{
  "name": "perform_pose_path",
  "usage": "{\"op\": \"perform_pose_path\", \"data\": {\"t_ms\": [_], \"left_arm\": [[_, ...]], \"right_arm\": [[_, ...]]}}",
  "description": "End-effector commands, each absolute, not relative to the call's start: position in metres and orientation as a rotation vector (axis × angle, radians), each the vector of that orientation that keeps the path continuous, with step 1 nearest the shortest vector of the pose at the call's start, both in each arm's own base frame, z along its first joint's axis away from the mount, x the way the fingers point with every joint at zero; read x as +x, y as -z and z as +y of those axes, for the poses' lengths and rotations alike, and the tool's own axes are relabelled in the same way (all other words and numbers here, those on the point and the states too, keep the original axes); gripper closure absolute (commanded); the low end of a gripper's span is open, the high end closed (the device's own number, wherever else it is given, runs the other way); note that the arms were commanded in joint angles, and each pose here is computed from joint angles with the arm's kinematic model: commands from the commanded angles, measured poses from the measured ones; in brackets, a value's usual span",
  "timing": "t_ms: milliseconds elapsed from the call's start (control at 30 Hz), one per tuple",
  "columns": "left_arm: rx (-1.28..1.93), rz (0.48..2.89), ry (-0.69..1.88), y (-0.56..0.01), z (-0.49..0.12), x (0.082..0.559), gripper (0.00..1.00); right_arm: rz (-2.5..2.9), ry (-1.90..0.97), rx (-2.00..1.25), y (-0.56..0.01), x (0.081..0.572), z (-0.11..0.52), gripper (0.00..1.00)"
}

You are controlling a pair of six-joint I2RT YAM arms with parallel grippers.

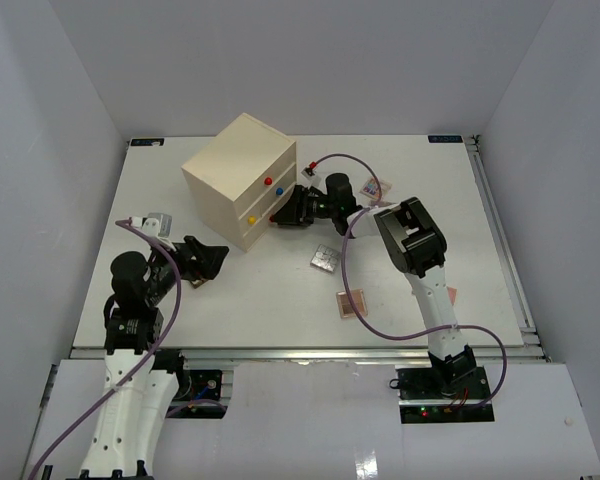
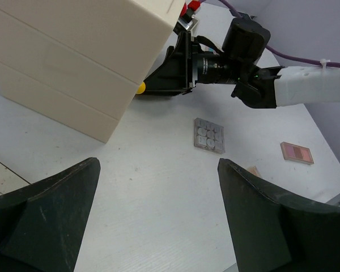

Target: Organize the makeup

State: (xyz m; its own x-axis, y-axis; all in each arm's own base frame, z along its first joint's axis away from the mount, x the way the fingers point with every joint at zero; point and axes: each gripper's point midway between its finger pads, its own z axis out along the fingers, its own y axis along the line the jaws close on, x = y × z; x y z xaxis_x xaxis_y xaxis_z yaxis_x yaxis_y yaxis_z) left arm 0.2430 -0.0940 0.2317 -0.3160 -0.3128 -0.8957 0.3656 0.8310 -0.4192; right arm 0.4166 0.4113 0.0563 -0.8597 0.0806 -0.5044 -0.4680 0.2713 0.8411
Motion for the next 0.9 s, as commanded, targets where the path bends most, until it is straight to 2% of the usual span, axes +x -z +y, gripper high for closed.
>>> {"op": "perform_pose_path", "data": {"t_ms": [0, 200, 400, 633, 867], "left_arm": [[0.055, 1.738, 0.670, -0.236, -0.094, 0.240, 0.04], [0.062, 1.722, 0.669, -0.239, -0.094, 0.238, 0.04], [0.072, 1.702, 0.670, -0.244, -0.095, 0.235, 0.04], [0.087, 1.673, 0.659, -0.259, -0.094, 0.234, 0.04], [0.137, 1.661, 0.633, -0.301, -0.094, 0.249, 0.08]], "right_arm": [[2.034, -1.659, -0.337, -0.071, 0.421, 0.424, 0.45], [2.011, -1.662, -0.311, -0.076, 0.428, 0.428, 0.54], [2.011, -1.669, -0.269, -0.073, 0.436, 0.431, 0.55], [2.008, -1.679, -0.256, -0.072, 0.435, 0.431, 0.77], [2.032, -1.627, -0.266, -0.070, 0.409, 0.396, 0.83]]}}
